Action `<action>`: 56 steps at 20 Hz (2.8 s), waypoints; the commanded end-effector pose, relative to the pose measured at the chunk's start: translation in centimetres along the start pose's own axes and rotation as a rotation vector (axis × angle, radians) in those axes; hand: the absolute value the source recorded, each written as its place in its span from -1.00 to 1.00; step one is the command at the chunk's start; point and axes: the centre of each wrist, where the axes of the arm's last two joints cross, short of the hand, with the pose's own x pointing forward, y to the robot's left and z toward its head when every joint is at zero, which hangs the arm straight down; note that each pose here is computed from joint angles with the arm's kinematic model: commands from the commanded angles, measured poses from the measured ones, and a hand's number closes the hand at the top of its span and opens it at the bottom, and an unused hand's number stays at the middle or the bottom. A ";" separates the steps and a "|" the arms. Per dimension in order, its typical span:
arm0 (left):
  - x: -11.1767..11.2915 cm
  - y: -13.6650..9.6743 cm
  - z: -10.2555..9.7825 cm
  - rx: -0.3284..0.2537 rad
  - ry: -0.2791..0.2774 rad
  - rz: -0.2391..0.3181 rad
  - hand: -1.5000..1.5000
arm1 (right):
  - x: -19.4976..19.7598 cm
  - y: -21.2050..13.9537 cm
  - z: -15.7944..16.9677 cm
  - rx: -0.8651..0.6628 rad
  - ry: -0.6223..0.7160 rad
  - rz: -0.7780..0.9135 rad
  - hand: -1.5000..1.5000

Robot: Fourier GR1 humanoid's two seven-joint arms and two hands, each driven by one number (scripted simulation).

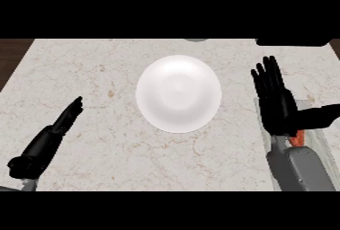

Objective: Pick the sweet potato from the placemat and place it in the plate

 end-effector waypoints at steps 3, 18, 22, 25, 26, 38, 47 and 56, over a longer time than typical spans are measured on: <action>-2.2 2.0 1.6 0.180 0.058 -0.080 0.00 | 4.2 -6.9 -1.5 -0.083 -0.066 -0.195 -1.00; -3.2 1.2 2.6 0.327 0.138 -0.126 0.00 | 6.6 -12.4 8.6 -0.565 -0.293 0.077 -1.00; -4.7 0.8 4.2 0.312 0.151 -0.104 0.00 | 7.8 -13.3 9.8 -0.396 -0.124 0.189 -1.00; -4.0 1.9 2.5 0.329 0.145 -0.106 0.00 | 9.2 -15.2 8.8 -0.331 0.031 0.367 -1.00; -3.9 1.3 2.0 0.315 0.145 -0.125 0.00 | 10.5 -15.5 8.6 -0.290 0.070 0.399 -1.00; -4.1 2.0 2.9 0.301 0.139 -0.128 0.00 | 12.5 -17.8 5.0 -0.127 0.457 0.606 -1.00; -3.4 1.0 2.0 0.320 0.139 -0.108 0.00 | 9.8 -18.1 2.8 0.054 0.638 0.743 -1.00; -4.7 2.9 2.9 0.307 0.143 -0.120 0.00 | 6.8 -17.9 0.5 0.166 0.689 0.791 -1.00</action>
